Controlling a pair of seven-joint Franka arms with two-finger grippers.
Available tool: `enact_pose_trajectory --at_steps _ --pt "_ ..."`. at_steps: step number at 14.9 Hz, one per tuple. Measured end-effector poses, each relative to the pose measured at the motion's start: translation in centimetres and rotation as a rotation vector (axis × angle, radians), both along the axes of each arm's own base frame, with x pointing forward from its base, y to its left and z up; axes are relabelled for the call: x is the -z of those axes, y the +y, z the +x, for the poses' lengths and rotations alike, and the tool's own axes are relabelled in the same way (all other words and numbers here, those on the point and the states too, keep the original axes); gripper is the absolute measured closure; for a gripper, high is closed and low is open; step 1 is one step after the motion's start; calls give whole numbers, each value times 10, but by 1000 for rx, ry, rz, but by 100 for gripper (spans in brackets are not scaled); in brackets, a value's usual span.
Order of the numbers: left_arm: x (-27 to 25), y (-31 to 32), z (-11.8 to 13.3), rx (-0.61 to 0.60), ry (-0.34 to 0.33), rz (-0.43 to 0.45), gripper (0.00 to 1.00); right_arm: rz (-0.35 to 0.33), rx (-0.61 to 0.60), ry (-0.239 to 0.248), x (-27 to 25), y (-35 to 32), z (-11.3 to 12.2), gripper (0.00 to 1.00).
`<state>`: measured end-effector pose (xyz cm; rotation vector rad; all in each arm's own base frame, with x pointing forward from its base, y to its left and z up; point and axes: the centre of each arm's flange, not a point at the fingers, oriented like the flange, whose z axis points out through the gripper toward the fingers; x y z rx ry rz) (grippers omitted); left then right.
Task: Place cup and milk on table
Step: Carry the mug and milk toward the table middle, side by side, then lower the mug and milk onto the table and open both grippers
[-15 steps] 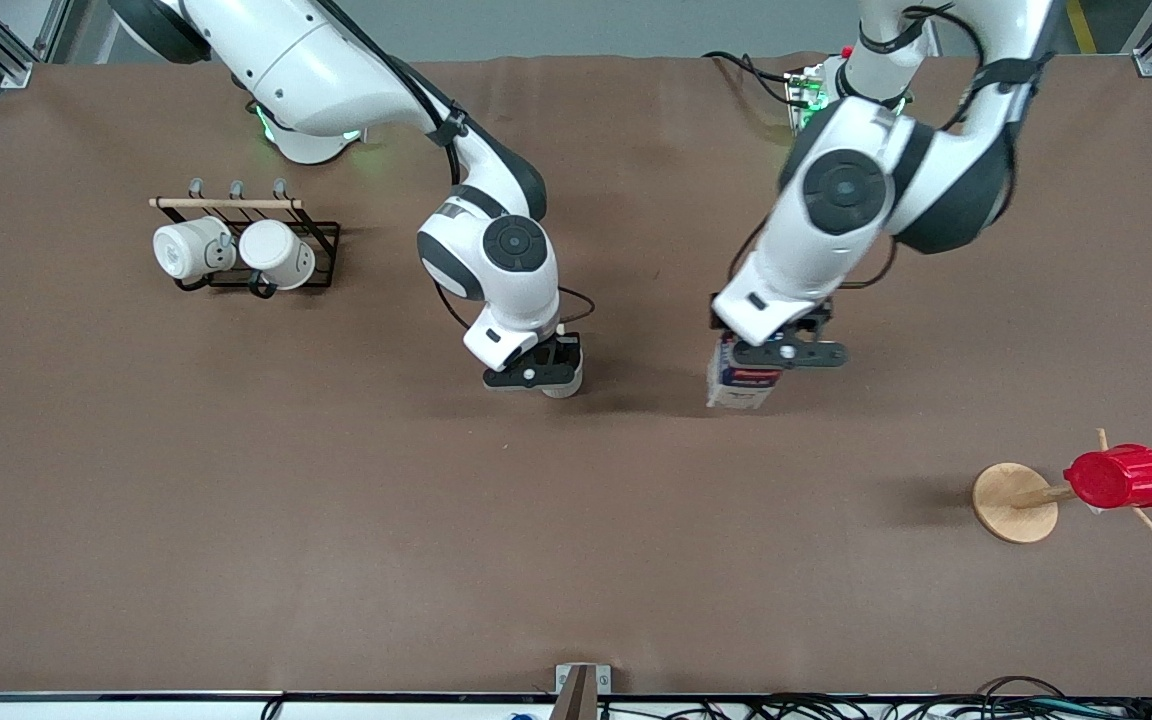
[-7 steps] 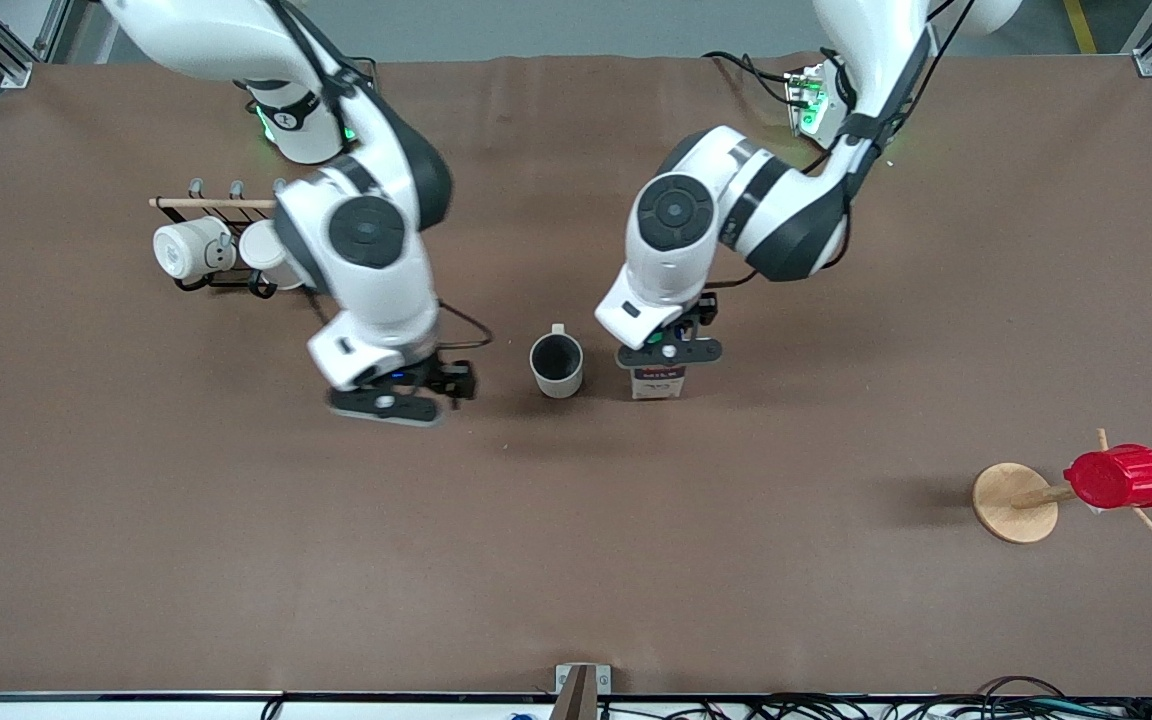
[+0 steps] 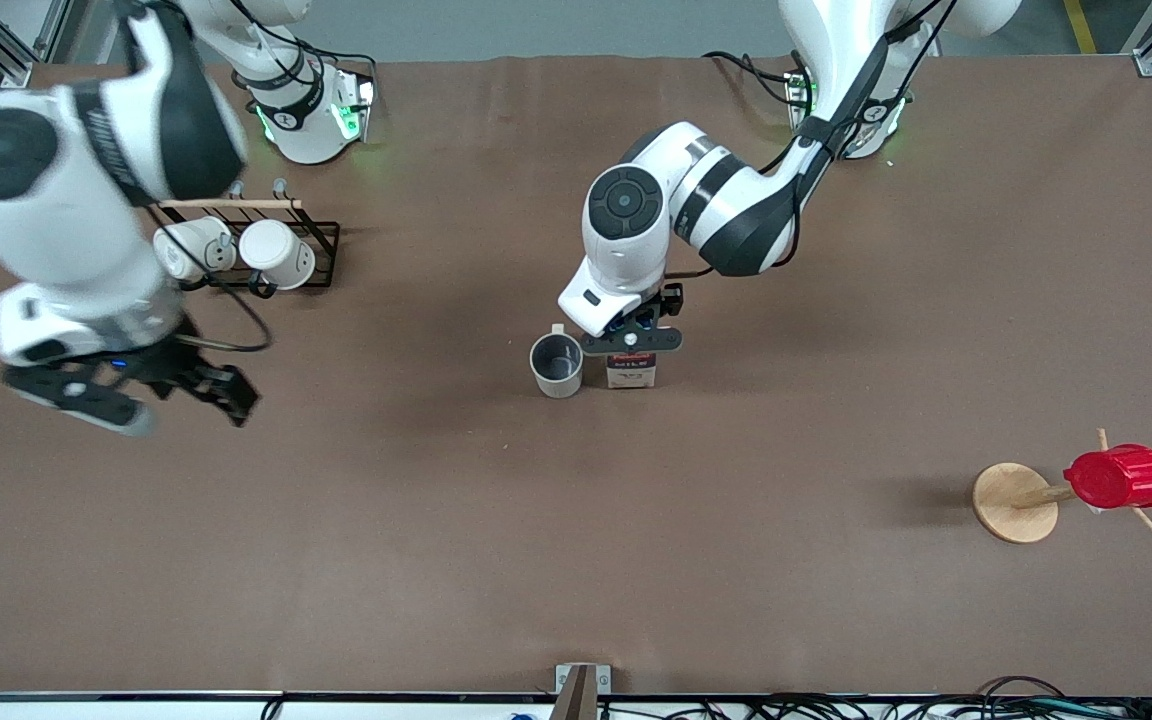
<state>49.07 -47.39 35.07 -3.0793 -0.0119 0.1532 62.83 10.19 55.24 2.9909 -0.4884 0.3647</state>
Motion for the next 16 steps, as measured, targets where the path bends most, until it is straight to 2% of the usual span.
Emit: enact_pose_trajectory --at_steps 2,7,10,16 --pt "2 1 1 -3 1 2 29 -11 -24 43 -21 -46 -11 0" --pt "7 -1 3 -4 0 -3 29 56 -90 198 -85 -114 -53 0" --pt "4 -3 4 1 -13 -18 29 60 -111 215 -105 -119 -63 0" --pt "3 -6 4 3 -23 -32 29 60 -139 233 -97 -114 -58 0"
